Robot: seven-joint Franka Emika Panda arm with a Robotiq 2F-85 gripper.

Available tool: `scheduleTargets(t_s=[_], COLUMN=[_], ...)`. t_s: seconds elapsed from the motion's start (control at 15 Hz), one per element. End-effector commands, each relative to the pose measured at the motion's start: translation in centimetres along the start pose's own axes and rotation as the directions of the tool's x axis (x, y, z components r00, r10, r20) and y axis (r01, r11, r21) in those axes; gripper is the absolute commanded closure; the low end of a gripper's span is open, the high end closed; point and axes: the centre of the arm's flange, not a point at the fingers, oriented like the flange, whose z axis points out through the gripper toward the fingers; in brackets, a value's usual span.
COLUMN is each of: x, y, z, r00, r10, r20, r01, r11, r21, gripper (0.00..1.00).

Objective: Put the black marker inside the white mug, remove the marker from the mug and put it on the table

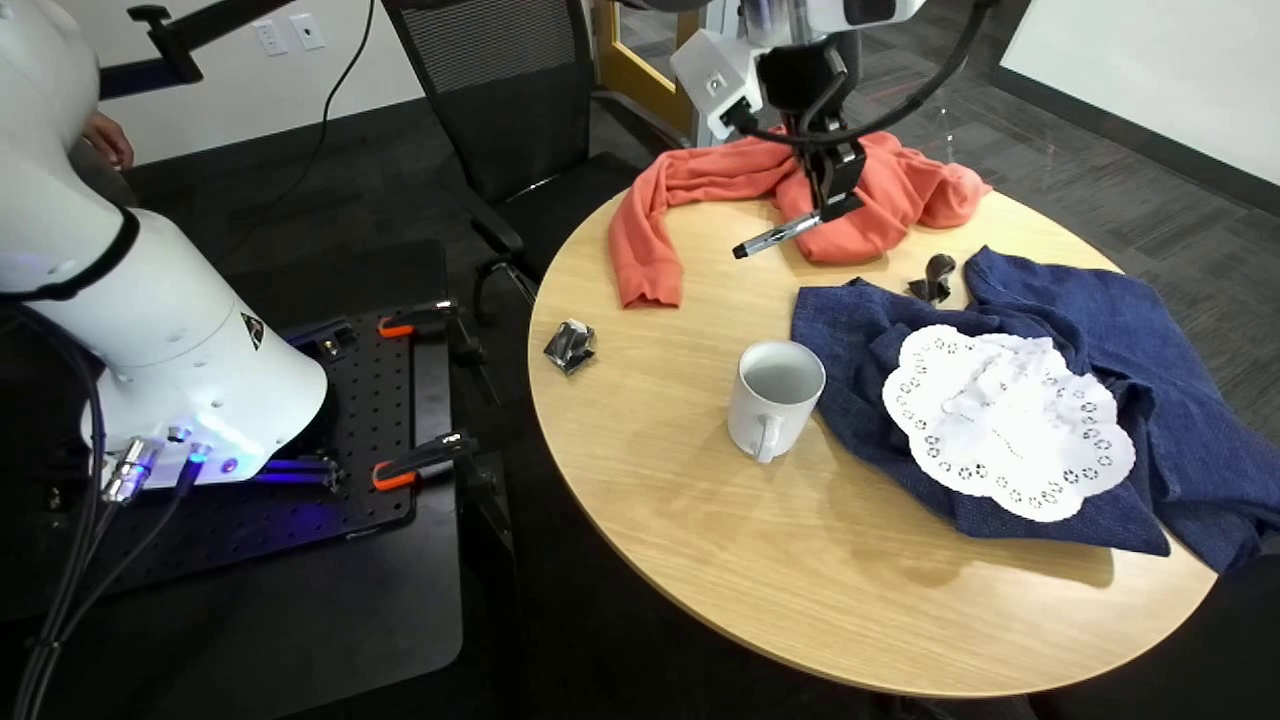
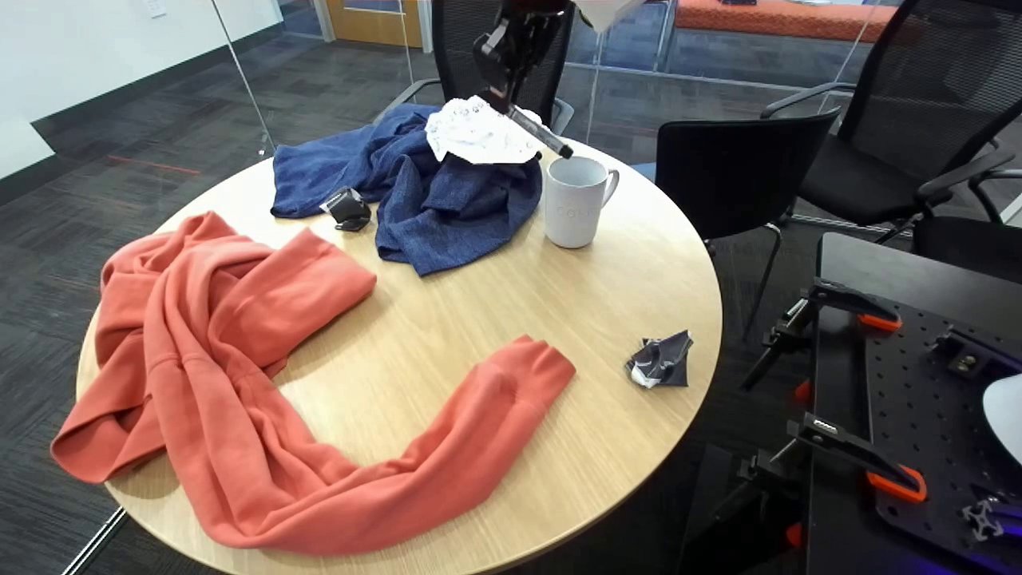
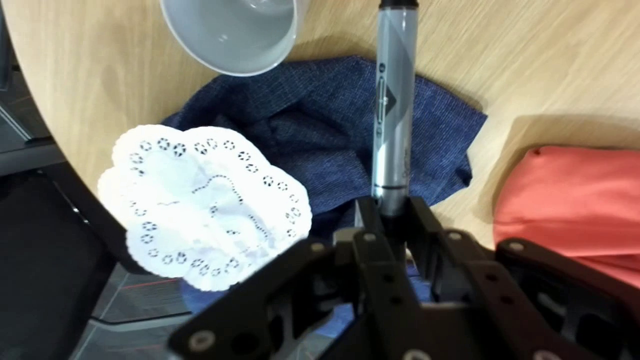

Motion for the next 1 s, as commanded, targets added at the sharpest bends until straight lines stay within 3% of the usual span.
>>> scheduleTargets(t_s=[0.0, 0.47, 0.6, 0.67, 0.93], x=[-1.4, -1.4, -0.1, -0.1, -0.2], y=[-0.3, -0.6, -0.2, -0.3, -0.3], z=[-3.0, -4.3, -3.6, -3.6, -3.4], r00=[0.989, 0.942, 0.950, 0.948, 0.949], r10=[0.124, 0.251, 0.231, 0.235, 0.235], r20=[-0.079, -0.223, -0.209, -0.214, -0.209], r01=[-0.130, -0.291, -0.265, -0.270, -0.270], r11=[0.988, 0.942, 0.952, 0.950, 0.950], r21=[-0.078, -0.169, -0.153, -0.154, -0.156], gripper=[0.95, 0.95, 0.95, 0.81, 0.81])
